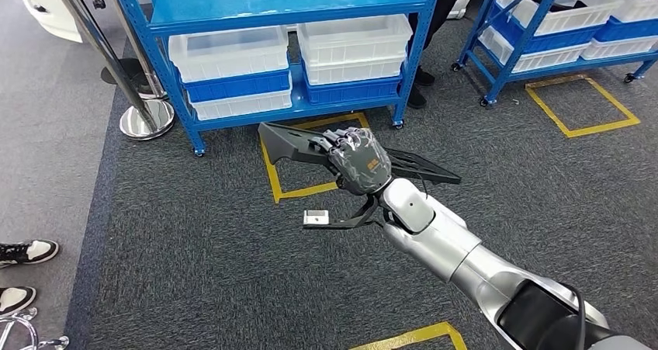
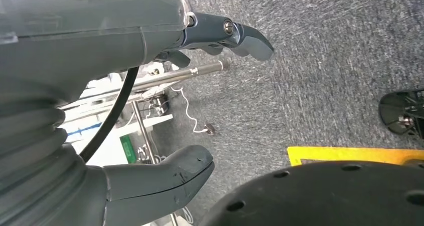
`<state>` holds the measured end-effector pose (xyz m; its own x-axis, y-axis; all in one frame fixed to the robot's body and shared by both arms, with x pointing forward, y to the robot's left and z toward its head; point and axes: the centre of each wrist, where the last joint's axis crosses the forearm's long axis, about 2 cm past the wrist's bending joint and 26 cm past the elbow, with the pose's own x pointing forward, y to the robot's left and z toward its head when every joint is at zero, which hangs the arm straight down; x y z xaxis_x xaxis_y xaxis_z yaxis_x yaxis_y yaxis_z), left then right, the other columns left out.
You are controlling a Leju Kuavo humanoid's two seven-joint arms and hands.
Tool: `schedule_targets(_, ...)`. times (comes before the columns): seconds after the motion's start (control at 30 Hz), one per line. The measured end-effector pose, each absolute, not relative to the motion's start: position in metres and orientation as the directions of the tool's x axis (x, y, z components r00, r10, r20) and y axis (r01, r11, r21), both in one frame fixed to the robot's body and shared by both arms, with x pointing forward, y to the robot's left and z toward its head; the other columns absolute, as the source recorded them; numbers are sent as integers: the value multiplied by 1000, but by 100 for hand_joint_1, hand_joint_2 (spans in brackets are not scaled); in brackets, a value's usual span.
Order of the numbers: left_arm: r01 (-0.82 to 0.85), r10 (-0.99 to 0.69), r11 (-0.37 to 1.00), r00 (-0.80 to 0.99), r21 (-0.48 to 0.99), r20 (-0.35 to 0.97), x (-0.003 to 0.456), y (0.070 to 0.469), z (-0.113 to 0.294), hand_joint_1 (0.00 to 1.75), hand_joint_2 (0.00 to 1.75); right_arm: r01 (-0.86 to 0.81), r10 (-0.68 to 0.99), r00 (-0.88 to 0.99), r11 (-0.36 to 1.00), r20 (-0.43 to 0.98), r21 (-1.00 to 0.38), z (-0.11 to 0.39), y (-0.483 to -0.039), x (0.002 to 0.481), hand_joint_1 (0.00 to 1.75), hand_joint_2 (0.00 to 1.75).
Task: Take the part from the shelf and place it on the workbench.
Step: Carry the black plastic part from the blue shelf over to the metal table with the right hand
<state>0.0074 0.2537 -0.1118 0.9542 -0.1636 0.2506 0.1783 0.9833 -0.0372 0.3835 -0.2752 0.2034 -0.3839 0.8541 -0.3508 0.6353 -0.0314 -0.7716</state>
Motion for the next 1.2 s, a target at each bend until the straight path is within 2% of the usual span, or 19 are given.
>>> schedule_targets(0.63,168,-154,985,956,-36,249,7,255,-112,0,175,616,858,-398,-13,-326,-787,204,-270,384,175,175)
schedule_targets(1.2,141,-129,989,968,-45,214,0,266,-113,0,175,558,844,-467,52,-262,-828,195,-234,375,175,175)
